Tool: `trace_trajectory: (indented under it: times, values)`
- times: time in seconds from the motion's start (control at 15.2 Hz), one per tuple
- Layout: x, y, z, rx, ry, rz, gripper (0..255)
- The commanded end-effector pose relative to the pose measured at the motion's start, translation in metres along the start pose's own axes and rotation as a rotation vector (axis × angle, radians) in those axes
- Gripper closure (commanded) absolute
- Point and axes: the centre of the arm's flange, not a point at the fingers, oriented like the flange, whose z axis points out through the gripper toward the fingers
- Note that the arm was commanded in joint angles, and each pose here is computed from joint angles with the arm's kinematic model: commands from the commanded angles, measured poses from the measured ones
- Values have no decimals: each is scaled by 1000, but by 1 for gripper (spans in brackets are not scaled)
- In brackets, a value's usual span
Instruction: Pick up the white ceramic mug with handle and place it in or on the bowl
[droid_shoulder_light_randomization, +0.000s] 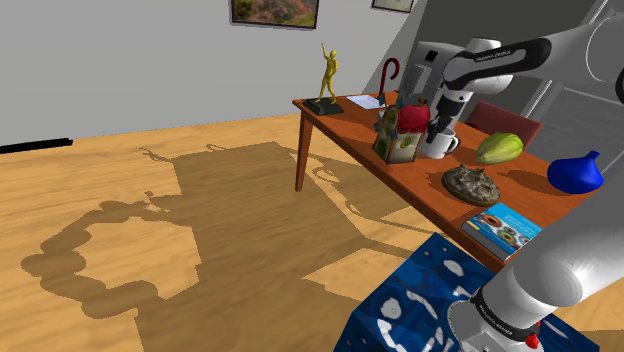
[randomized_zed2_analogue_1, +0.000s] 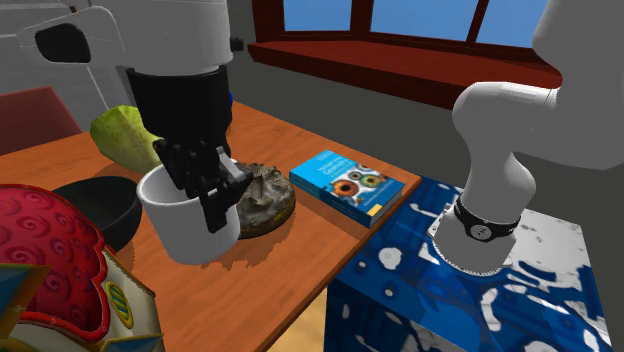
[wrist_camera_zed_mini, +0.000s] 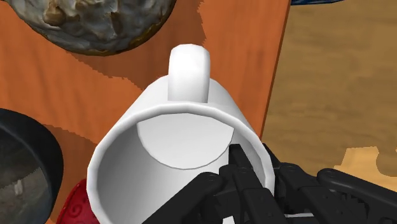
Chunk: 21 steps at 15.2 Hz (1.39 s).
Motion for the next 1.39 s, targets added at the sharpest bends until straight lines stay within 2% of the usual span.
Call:
trace_trajectory:
  times: [0.0,0.59,1.32]
  values:
    - [1,0,-10,0,0,0,255]
    - [4,0,-55,0,0,0,255]
    - [43,140,-64,0,0,0,255]
